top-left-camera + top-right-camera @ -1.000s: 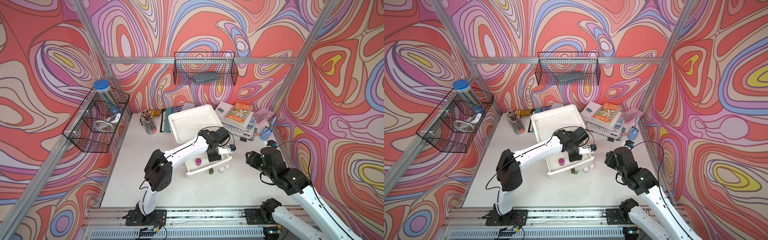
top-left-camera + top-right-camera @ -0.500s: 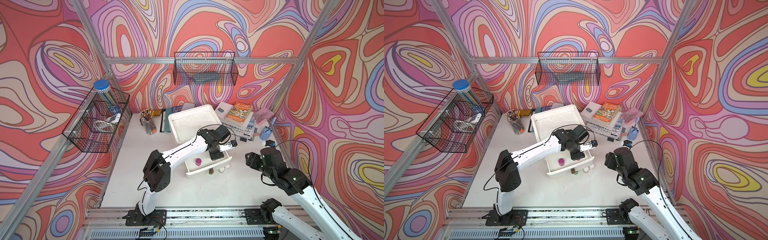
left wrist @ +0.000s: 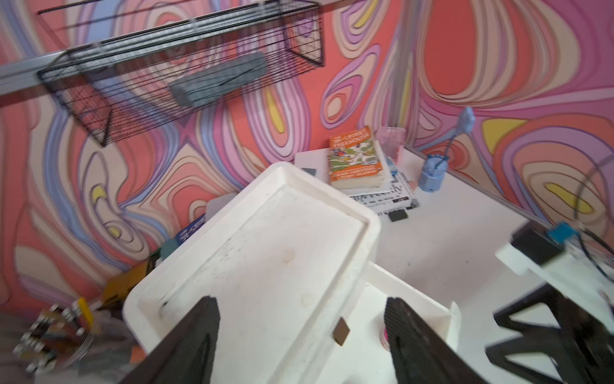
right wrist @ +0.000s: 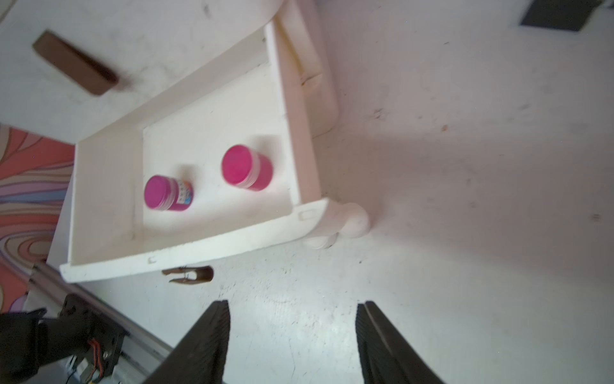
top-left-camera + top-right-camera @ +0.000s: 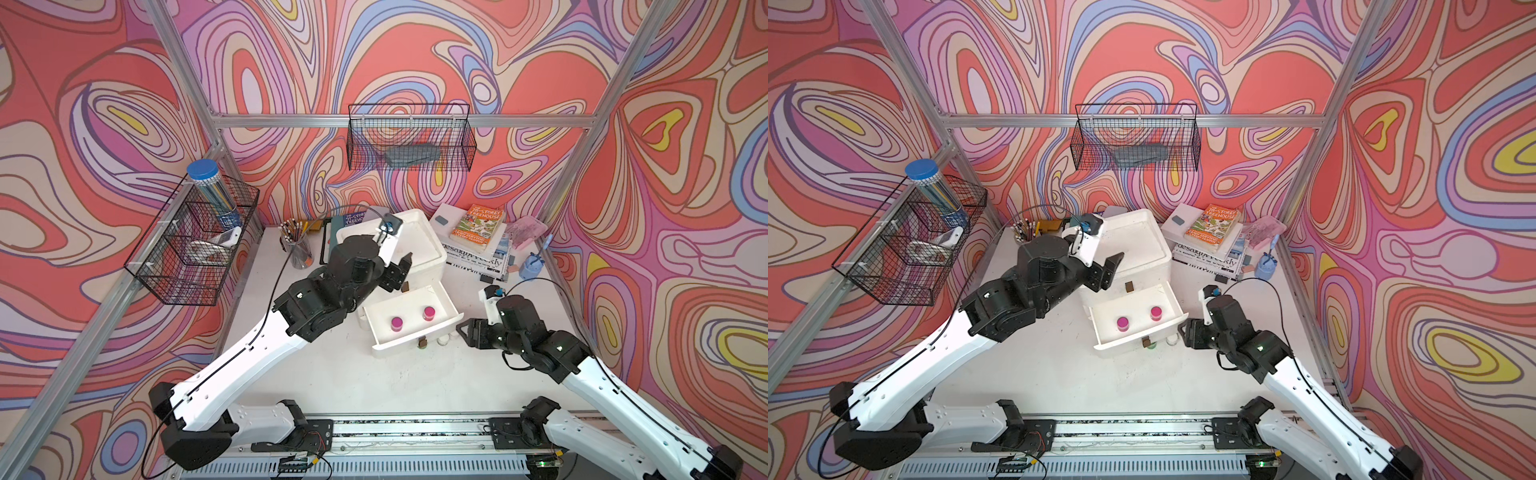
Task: Put the paint cans in the drawer according to color
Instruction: Close the drawer in the storage box, then open the drawer in the storage box.
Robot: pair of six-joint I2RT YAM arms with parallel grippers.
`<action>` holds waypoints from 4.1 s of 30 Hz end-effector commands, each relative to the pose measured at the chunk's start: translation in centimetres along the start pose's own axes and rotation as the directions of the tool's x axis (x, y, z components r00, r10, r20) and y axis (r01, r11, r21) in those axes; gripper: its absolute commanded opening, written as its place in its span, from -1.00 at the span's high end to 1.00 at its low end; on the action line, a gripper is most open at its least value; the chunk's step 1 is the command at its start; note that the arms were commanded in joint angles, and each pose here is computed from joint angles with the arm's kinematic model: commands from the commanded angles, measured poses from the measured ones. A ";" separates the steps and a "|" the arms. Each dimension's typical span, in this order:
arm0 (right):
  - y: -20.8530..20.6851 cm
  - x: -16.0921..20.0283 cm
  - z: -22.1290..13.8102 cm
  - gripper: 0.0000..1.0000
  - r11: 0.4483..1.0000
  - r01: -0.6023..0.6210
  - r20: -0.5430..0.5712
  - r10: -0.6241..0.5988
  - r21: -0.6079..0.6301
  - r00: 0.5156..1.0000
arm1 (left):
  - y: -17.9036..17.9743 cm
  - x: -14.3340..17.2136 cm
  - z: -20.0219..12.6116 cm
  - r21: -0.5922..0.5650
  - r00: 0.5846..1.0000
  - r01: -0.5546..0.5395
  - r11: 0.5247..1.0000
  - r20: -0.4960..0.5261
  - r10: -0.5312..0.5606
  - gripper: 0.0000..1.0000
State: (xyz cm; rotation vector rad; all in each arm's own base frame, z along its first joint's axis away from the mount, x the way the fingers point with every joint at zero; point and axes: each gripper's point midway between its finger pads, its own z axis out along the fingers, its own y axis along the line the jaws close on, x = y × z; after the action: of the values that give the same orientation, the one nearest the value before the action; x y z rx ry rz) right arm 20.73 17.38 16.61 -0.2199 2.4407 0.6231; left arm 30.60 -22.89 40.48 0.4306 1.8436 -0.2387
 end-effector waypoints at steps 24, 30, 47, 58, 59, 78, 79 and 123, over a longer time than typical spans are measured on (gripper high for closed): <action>6.9 -1.9 6.9 -0.21 0.989 0.132 0.220 -0.144 0.070 0.965 | 9.8 14.1 5.9 -0.384 0.728 0.481 0.788 -0.325 -0.603 -0.76; 8.7 -2.7 8.3 -0.22 0.989 0.145 0.237 -0.147 0.026 0.960 | 9.4 15.5 7.5 -0.390 0.703 0.483 0.784 -0.360 -0.613 -0.45; 11.7 -6.6 11.9 -0.24 0.992 0.123 0.381 -0.114 0.001 0.918 | 8.6 18.7 7.7 -0.407 0.655 0.489 0.771 -0.412 -0.633 0.01; 14.6 -8.2 12.4 -0.27 0.985 0.130 0.441 -0.069 -0.109 0.895 | 7.9 19.2 7.9 -0.397 0.620 0.539 0.743 -0.411 -0.669 0.21; 14.5 -8.3 12.6 -0.27 0.986 0.126 0.444 -0.066 -0.106 0.893 | 7.8 19.3 7.9 -0.396 0.613 0.548 0.737 -0.409 -0.676 0.21; 14.7 -10.4 16.1 -0.27 0.980 0.183 0.470 -0.126 -0.078 0.874 | 6.6 19.2 7.5 -0.386 0.561 0.621 0.682 -0.389 -0.731 0.28; 14.8 -10.4 16.1 -0.27 0.977 0.195 0.473 -0.134 -0.081 0.871 | 6.6 19.2 7.5 -0.386 0.562 0.621 0.683 -0.389 -0.730 0.28; 9.8 -14.0 10.2 -0.38 0.978 0.152 0.298 -0.190 0.146 0.935 | 8.1 18.9 6.8 -0.459 0.566 0.632 0.625 -0.277 -0.776 0.25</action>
State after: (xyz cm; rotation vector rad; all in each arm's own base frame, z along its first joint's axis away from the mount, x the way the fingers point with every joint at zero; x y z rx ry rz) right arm 33.81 29.93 20.63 -0.2374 2.1556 0.3567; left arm 37.49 -14.57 24.98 -0.6137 2.2371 -0.4845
